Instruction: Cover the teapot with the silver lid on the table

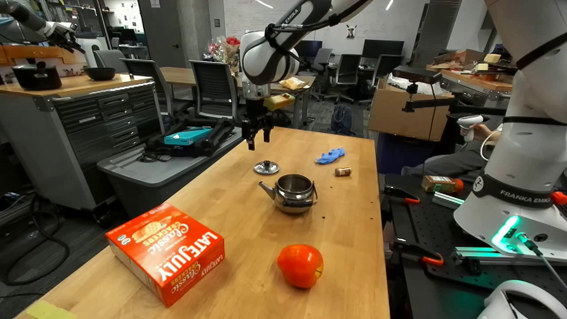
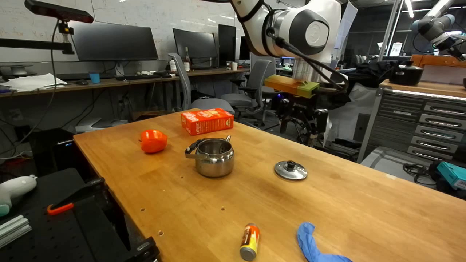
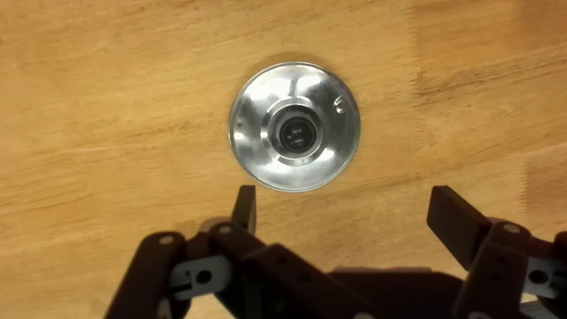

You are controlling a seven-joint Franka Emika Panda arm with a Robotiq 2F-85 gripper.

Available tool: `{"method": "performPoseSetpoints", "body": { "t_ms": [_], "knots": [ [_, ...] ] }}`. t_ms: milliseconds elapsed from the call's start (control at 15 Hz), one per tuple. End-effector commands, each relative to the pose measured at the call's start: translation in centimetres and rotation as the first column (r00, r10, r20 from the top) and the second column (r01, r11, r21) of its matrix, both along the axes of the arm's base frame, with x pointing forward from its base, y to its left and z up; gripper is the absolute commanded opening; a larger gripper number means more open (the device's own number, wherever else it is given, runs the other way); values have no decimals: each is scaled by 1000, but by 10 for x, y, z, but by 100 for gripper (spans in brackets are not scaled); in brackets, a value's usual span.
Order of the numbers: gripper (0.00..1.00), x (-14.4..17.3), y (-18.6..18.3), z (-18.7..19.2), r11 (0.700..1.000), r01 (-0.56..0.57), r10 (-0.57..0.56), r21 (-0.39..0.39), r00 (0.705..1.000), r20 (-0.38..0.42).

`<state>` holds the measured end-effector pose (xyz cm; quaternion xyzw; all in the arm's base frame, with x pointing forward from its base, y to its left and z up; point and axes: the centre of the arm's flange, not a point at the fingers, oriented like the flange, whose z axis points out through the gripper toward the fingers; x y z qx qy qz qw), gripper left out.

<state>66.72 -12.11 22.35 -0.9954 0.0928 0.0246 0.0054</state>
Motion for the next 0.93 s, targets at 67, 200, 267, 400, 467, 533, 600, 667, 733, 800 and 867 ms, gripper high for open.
{"method": "performPoseSetpoints", "body": {
  "t_ms": [67,200,267,400,467,533,600,667,733,800,867],
  "knots": [
    [100,10,-5,-13,1000,10,-11,-20,999,-47],
    [100,7,-6,-19,1000,14,-16,-22,998,-69],
    [100,6,-7,-22,1000,15,-17,-23,997,-77],
    [100,3,-8,-25,999,22,-24,-26,995,-94],
    [100,2,-9,-26,999,24,-27,-28,995,-99],
    [100,1,-10,-28,999,26,-29,-30,994,-104],
    [100,1,-11,-29,999,28,-31,-32,994,-108],
    [100,1,-12,-31,999,30,-33,-33,993,-112],
    [100,1,-13,-32,999,31,-35,-34,993,-117],
    [100,1,-14,-34,999,33,-37,-35,992,-121],
    [100,1,-14,-35,999,32,-37,-37,991,-125]
  ]
}}
